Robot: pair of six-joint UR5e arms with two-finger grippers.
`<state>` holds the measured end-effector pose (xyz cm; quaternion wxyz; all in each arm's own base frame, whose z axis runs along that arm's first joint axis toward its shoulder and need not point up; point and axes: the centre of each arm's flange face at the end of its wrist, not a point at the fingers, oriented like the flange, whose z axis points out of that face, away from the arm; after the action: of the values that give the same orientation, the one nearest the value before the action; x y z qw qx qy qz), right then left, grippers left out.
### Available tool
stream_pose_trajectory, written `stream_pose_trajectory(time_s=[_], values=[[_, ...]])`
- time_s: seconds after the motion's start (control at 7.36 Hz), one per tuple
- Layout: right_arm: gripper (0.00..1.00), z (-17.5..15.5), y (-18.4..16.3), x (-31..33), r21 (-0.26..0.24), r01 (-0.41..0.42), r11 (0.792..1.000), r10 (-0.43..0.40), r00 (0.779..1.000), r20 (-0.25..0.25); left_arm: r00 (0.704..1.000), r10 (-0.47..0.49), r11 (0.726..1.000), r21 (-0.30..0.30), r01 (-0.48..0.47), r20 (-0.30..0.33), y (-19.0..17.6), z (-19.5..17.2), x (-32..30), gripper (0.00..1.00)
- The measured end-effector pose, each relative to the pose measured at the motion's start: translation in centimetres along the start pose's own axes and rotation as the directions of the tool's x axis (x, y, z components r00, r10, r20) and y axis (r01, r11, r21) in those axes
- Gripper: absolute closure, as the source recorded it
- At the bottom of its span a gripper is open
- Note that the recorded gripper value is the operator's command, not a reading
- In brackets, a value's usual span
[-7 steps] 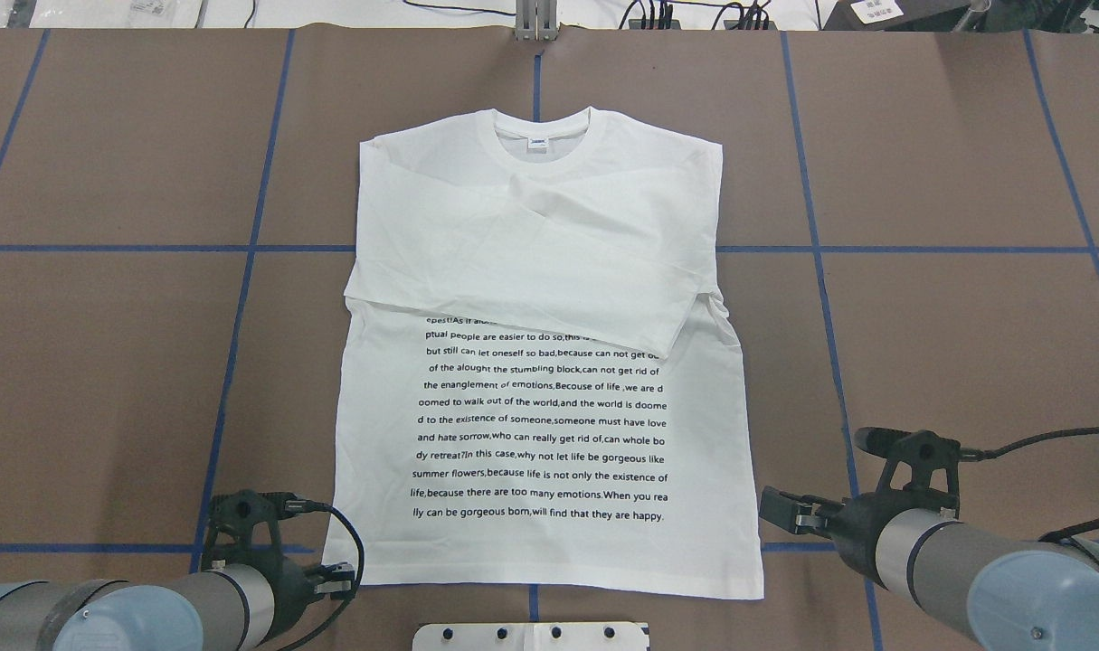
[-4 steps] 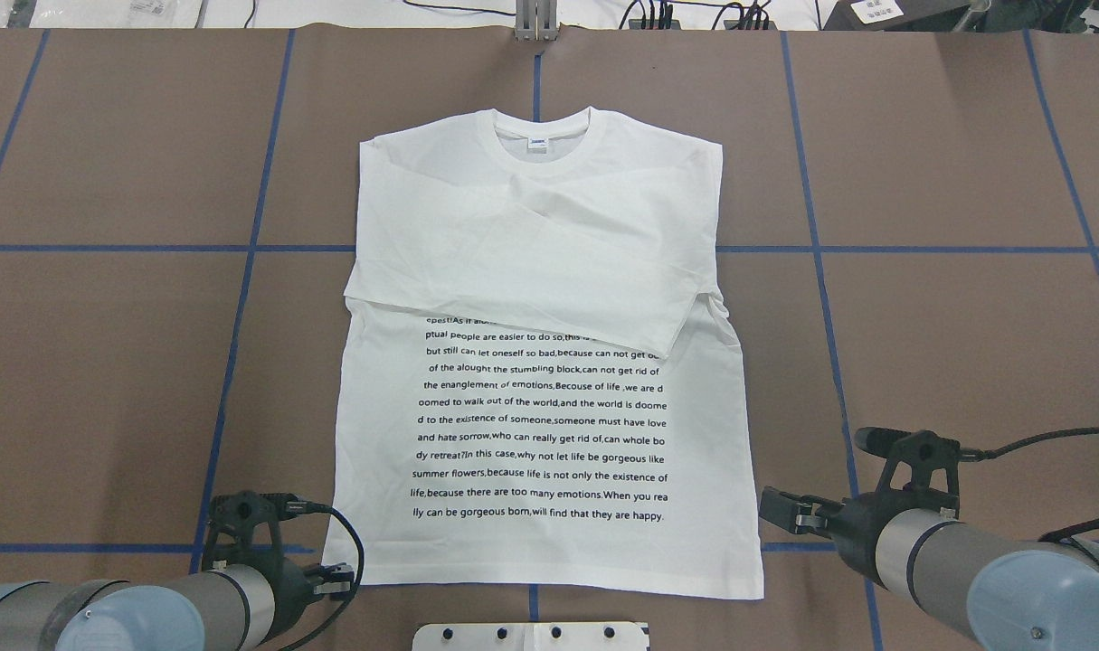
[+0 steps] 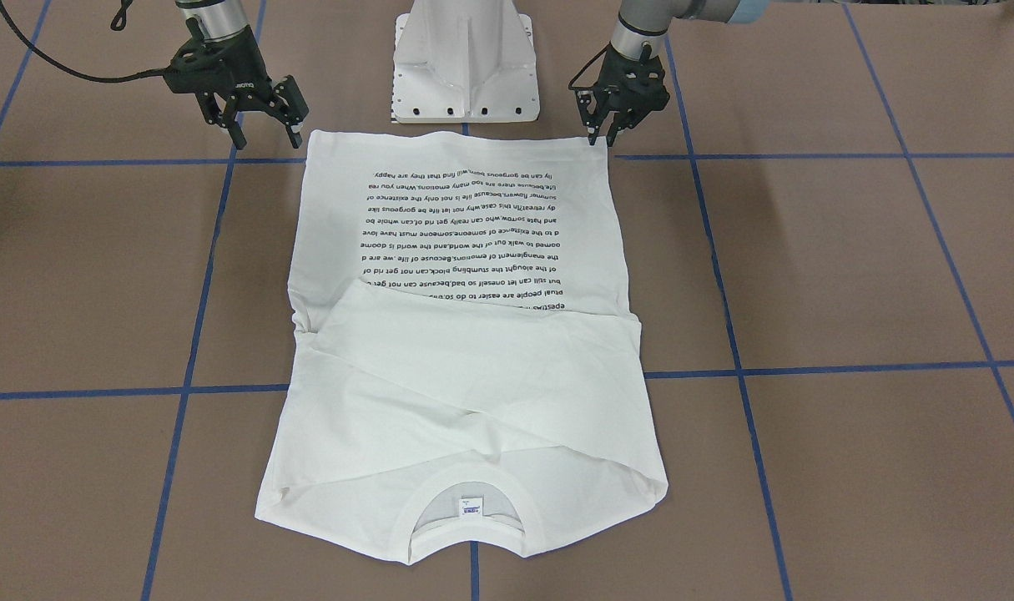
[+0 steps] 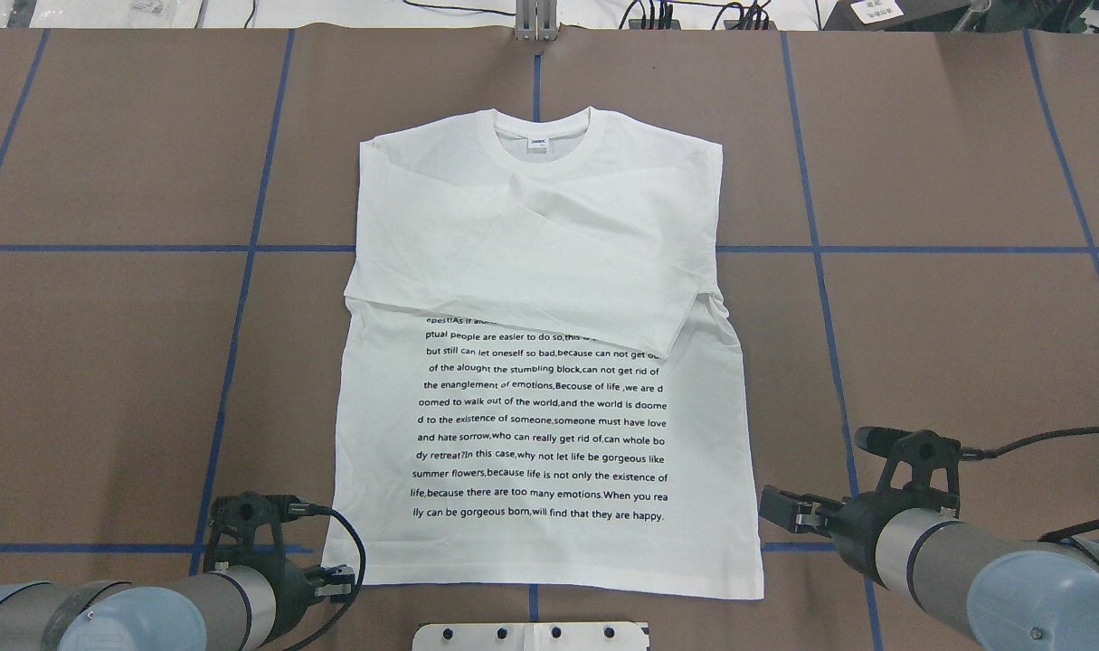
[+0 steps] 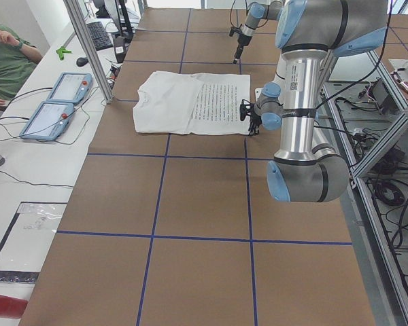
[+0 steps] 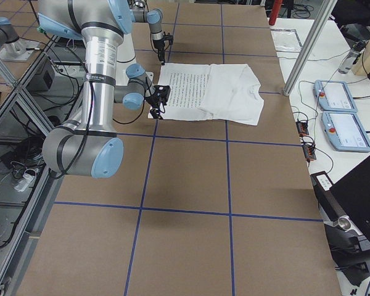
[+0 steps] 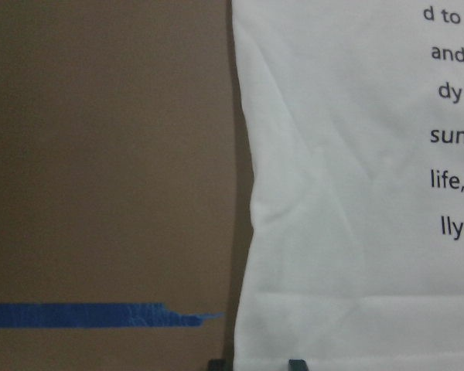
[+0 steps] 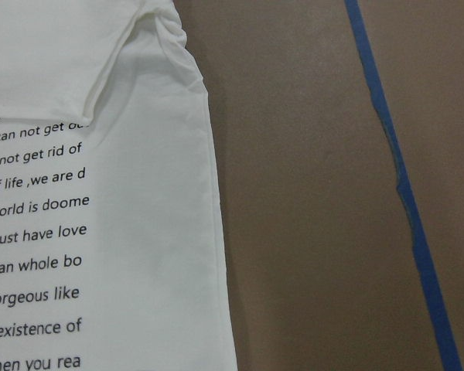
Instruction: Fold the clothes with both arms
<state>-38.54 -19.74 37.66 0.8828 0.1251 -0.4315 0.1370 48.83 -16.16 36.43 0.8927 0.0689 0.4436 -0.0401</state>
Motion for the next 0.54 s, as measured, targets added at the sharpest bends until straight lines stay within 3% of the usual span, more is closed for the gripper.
stream_pose_trajectory(time_s=[0.14, 0.54], values=[[0.0, 0.0, 0.0, 0.0, 0.0, 0.0, 1.0, 0.0, 1.0, 0.0, 1.0, 0.001, 1.0, -0.002, -0.001, -0.001, 0.1, 0.01, 0.1, 0.97], [0.0, 0.01, 0.09, 0.03, -0.001, 0.001, 1.0, -0.001, 1.0, -0.001, 1.0, -0.001, 1.0, -0.002, 0.001, -0.014, 0.1, -0.33, 0.57, 1.0]])
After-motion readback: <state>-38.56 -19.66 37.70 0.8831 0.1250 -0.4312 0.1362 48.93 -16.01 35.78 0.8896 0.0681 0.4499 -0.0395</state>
